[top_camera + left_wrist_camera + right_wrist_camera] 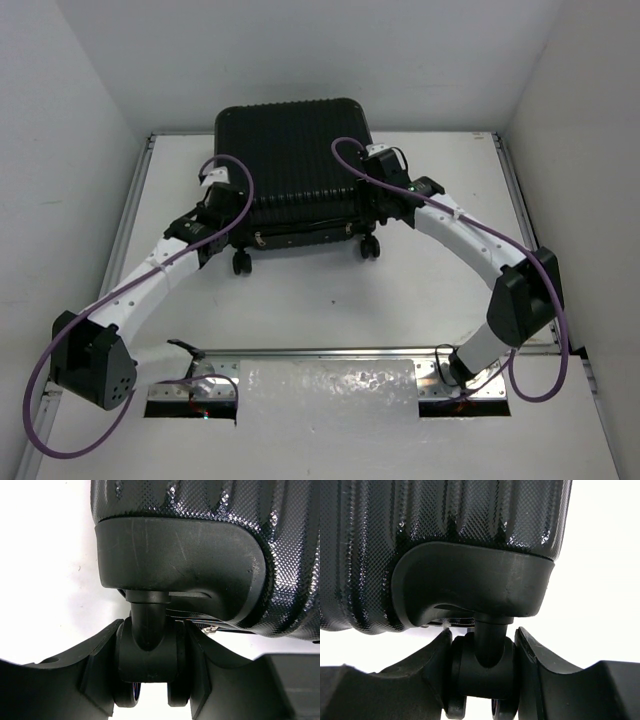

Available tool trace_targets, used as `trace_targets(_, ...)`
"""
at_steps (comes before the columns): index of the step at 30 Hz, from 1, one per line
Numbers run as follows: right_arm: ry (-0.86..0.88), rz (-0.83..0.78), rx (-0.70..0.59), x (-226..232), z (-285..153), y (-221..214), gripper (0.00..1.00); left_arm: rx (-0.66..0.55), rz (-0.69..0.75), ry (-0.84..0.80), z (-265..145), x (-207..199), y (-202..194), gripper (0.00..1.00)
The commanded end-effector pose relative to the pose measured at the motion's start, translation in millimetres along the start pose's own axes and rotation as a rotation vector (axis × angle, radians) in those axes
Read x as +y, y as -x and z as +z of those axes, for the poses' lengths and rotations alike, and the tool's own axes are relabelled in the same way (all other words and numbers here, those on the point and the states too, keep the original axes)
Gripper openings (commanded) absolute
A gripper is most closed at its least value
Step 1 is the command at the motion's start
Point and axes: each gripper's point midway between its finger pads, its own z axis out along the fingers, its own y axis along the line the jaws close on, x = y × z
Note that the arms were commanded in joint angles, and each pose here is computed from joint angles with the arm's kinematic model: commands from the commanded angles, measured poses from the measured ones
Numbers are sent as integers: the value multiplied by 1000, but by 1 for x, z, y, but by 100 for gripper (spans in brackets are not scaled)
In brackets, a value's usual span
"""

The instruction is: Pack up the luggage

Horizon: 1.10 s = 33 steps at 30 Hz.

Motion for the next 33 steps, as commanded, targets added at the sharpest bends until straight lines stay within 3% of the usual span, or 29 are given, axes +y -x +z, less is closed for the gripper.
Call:
trace_targets(1,142,-36,-108,36,-24,28,39,-160,-94,-266,-17,-66,60,0)
trace_targets(2,150,-55,-107,36,-24,26,42,-158,-94,-270,-17,-67,59,0)
trace_targets(4,165,-57,-105,36,-27,17,62,-146,-93,-260,-13,-65,53,0)
trace_targets(5,202,-51,-165,40,-38,26,68,-140,-89,-254,-10,-63,49,0)
trace_targets(7,220,-64,-172,40,-38,5,70,-135,-89,-253,-9,-63,46,0)
trace_targets(9,253,-56,-269,44,-50,10,68,-128,-87,-260,-7,-63,43,0)
trace_targets(10,254,-85,-240,44,-41,-15,66,-127,-87,-261,-7,-64,42,0)
trace_targets(11,275,-77,-295,49,-41,-10,64,-126,-87,-266,-6,-65,41,0)
trace_targets(16,241,-119,-279,61,-13,-54,58,-113,-84,-266,-4,-64,36,0)
trace_targets(23,48,-81,-390,46,20,-32,50,-113,-77,-261,-5,-62,35,0)
trace_targets(33,-15,-40,-422,40,54,2,39,-132,-82,-251,-13,-55,36,0)
